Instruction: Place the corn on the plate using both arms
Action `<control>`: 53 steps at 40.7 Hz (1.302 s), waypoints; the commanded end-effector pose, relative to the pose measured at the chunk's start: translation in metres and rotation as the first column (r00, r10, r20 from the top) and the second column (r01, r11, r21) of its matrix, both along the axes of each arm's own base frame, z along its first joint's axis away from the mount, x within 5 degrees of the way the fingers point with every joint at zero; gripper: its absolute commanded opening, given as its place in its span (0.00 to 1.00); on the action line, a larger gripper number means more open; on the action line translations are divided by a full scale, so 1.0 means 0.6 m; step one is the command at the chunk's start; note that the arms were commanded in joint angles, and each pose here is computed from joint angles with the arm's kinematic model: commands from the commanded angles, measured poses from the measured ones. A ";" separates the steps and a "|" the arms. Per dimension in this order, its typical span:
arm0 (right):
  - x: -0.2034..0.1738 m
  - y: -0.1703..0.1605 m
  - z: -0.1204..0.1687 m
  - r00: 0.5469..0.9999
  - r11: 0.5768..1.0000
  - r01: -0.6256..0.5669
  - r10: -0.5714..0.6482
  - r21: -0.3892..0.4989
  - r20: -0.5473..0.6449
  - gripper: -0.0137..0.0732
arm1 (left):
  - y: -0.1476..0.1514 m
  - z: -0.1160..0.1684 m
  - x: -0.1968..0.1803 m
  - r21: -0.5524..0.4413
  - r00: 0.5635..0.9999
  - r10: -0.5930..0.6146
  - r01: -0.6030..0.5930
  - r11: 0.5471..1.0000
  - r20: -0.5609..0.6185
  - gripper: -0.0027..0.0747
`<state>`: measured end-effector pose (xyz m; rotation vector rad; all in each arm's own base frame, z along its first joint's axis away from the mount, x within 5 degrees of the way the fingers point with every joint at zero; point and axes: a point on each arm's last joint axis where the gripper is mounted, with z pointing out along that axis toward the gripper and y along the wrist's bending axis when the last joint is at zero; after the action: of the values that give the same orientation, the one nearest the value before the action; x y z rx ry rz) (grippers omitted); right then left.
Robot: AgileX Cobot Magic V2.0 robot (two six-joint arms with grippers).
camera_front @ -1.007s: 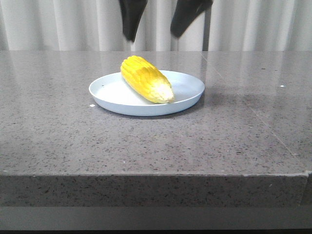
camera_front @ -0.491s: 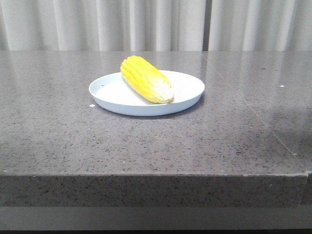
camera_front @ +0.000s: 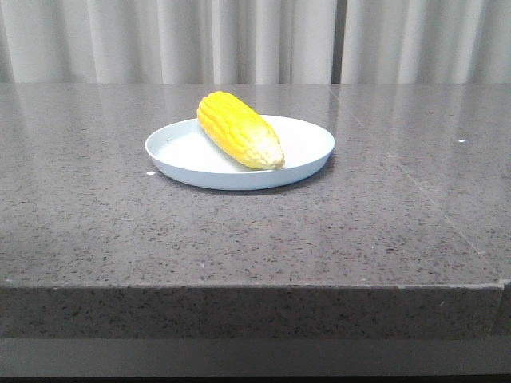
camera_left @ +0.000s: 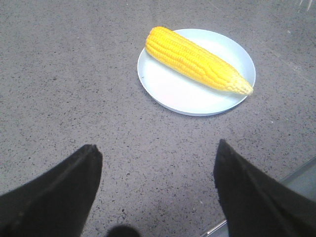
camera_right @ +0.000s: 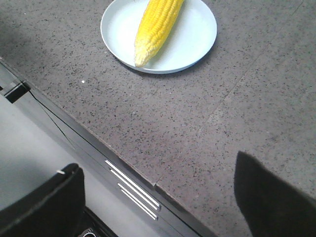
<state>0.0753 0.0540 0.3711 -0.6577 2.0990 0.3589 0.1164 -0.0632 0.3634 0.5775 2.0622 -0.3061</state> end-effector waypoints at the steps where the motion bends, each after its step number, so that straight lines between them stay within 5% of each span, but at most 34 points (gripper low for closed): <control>1: -0.015 -0.011 0.015 0.994 0.998 -0.006 -0.002 0.068 0.107 0.89 | -0.002 0.025 0.002 -0.060 0.996 0.005 0.000 0.998 0.088 0.66; 10: -0.028 -0.021 0.018 0.989 0.995 -0.009 -0.006 0.096 0.148 0.89 | -0.002 0.025 0.002 -0.060 0.996 0.005 0.000 0.998 0.088 0.65; 15: -0.027 -0.020 0.020 0.988 0.995 -0.010 -0.006 0.101 0.155 0.82 | -0.002 0.025 0.002 -0.060 0.996 0.005 0.000 0.998 0.088 0.56; 25: -0.027 -0.020 0.021 0.987 0.994 -0.010 -0.007 0.106 0.162 0.28 | -0.002 0.025 0.002 -0.060 0.996 0.005 0.000 0.998 0.088 0.22; 31: -0.027 -0.020 0.021 0.987 0.994 -0.010 -0.007 0.106 0.162 0.05 | -0.002 0.025 0.002 -0.060 0.996 0.005 0.000 0.998 0.088 0.06; 53: -0.026 -0.020 0.021 0.986 0.995 -0.009 -0.008 0.103 0.164 0.06 | 0.004 0.024 0.005 0.003 0.993 0.015 -0.016 1.000 0.116 0.01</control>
<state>0.0574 0.0410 0.3708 -0.6284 2.0061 0.3859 0.1182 -0.0597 0.3632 0.5966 2.0540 -0.2353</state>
